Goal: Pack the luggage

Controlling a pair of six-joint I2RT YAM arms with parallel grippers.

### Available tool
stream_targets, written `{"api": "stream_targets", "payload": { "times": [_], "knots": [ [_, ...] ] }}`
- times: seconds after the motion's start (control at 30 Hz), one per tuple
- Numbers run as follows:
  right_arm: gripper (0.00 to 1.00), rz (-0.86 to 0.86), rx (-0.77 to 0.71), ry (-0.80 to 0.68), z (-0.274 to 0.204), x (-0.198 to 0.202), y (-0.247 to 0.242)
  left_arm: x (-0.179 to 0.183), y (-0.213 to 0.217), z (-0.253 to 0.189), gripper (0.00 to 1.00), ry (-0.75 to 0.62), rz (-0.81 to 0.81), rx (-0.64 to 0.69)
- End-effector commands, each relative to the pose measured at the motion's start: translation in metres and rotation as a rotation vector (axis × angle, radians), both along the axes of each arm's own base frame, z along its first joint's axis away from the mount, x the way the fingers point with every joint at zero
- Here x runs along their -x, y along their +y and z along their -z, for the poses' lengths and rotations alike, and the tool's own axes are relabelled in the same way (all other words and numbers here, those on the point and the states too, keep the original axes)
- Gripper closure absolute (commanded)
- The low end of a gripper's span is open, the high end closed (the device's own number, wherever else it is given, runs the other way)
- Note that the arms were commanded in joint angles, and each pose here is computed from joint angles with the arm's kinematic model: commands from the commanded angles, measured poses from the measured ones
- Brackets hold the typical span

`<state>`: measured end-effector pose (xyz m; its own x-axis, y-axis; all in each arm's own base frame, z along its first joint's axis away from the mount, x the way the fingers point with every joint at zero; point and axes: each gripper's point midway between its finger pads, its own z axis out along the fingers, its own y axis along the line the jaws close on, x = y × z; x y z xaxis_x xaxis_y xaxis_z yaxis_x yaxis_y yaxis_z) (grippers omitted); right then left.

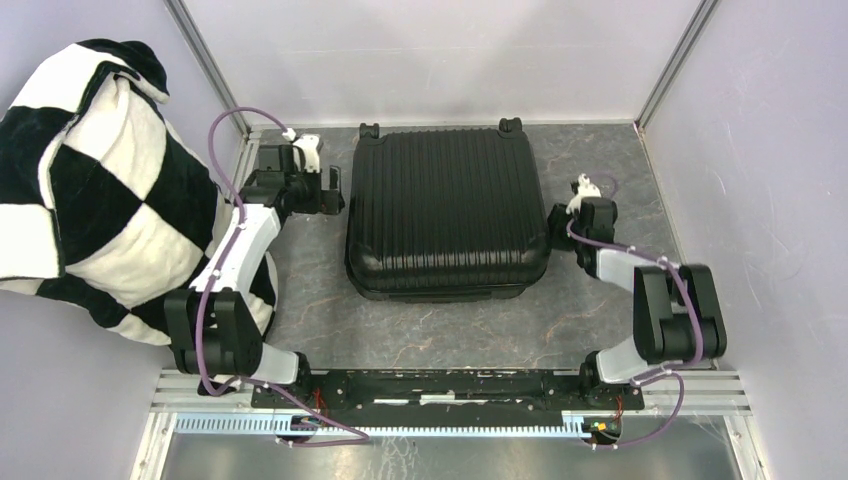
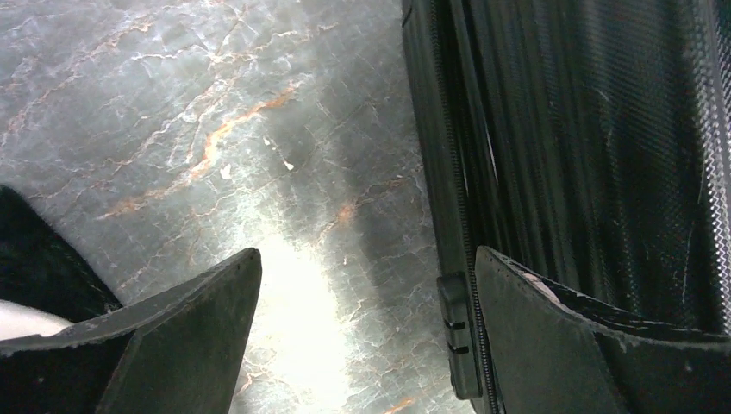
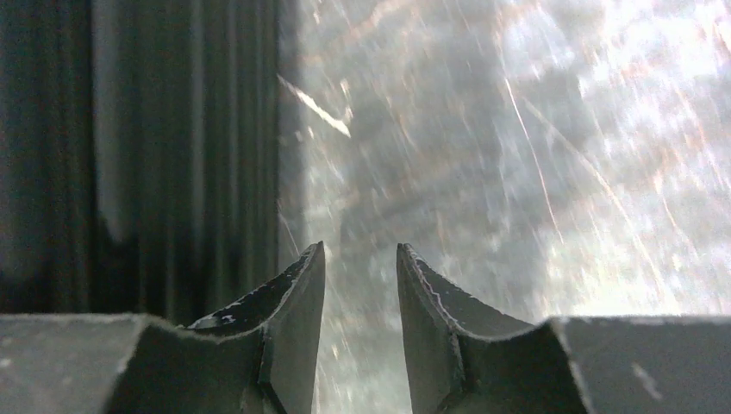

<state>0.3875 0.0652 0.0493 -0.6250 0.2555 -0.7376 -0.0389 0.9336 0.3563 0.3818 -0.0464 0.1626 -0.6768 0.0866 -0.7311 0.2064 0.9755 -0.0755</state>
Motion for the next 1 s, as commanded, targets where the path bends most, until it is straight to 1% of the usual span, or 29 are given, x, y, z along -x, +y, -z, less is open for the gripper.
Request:
{"api": "stream_targets", "payload": {
  "times": [0.0, 0.07, 0.3, 0.4, 0.57, 0.67, 0.8, 0.87, 0.97],
  "knots": [
    [0.58, 0.01, -0.007, -0.085, -0.02, 0.023, -0.003, -0.002, 0.0, -0.037, 0.0, -0.037, -0.021, 0.099],
    [0.58, -0.009, 0.0, -0.102, -0.025, 0.029, 0.003, 0.004, 0.005, -0.04, 0.0, -0.049, -0.039, 0.088],
    [0.58, -0.137, 0.055, -0.171, -0.066, 0.035, 0.056, 0.023, 0.022, -0.05, 0.0, -0.093, -0.121, 0.037],
    [0.58, -0.157, 0.102, -0.181, -0.073, 0.038, 0.058, 0.029, 0.022, -0.043, 0.0, -0.071, -0.124, 0.036],
    [0.55, -0.134, 0.174, -0.165, -0.066, 0.05, 0.041, 0.039, 0.024, -0.022, 0.0, -0.021, -0.134, 0.025],
    [0.55, -0.096, 0.17, -0.147, -0.052, 0.065, 0.025, 0.045, 0.024, -0.02, 0.0, -0.003, -0.132, 0.02],
    [0.56, -0.048, 0.142, -0.143, -0.035, 0.089, 0.005, 0.05, 0.022, -0.033, 0.0, -0.025, -0.1, 0.016],
    [0.56, -0.088, 0.106, -0.153, -0.032, 0.099, 0.009, 0.055, 0.014, -0.04, 0.0, -0.023, -0.04, 0.026],
    [0.56, -0.194, 0.027, -0.23, -0.044, 0.106, 0.031, 0.063, 0.009, -0.047, 0.0, -0.012, 0.0, 0.033]
  ]
}}
